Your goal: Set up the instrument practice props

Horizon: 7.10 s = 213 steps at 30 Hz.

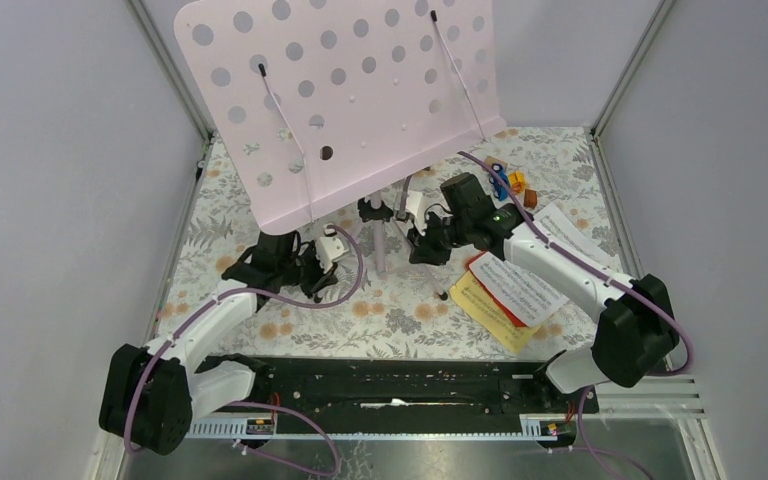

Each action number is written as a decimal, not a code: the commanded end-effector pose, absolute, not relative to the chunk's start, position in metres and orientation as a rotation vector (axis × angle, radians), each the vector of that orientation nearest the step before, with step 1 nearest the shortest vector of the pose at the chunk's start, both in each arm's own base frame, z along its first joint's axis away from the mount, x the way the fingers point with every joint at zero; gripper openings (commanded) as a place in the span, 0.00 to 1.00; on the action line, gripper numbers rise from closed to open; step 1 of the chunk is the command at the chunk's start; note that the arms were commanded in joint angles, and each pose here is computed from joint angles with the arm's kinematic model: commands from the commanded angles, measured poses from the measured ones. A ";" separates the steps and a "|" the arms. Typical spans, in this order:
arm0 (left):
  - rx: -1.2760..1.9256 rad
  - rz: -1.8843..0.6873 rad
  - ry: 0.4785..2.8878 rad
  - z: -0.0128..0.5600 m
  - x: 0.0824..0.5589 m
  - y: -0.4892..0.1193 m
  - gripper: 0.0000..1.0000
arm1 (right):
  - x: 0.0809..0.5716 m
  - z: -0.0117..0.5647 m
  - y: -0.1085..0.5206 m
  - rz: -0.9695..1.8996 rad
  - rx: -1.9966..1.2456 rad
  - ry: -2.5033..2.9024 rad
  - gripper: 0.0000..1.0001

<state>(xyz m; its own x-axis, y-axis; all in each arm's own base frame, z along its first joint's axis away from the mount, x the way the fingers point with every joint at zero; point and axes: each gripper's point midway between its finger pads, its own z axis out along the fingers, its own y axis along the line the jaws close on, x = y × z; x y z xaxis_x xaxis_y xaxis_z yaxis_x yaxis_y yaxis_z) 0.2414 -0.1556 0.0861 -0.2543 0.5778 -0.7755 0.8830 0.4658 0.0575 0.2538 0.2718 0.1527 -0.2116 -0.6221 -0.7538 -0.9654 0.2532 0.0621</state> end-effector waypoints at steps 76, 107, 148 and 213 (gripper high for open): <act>1.125 -0.876 1.613 0.191 0.242 -0.221 0.00 | 0.229 0.149 0.294 0.838 -1.469 1.839 0.34; 1.170 -0.623 1.784 0.137 0.231 -0.184 0.89 | 0.239 0.160 0.309 0.891 -1.318 1.808 0.00; 1.343 -0.374 2.224 0.048 0.189 -0.115 0.00 | 0.214 0.162 0.263 0.751 -1.386 2.113 0.00; 1.331 -0.657 1.223 0.298 0.312 -0.197 0.72 | 0.295 0.151 0.300 0.710 -1.988 1.460 0.00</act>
<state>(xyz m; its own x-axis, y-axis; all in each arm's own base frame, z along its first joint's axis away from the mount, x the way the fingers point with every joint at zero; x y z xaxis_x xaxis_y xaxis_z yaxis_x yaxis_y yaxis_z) 0.3059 -0.1855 0.2585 0.1102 0.3310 -0.9372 0.9385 0.2758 0.2078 0.2606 0.3056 0.1587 0.0137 -0.6333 -0.7738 -0.9888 -0.1237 0.0837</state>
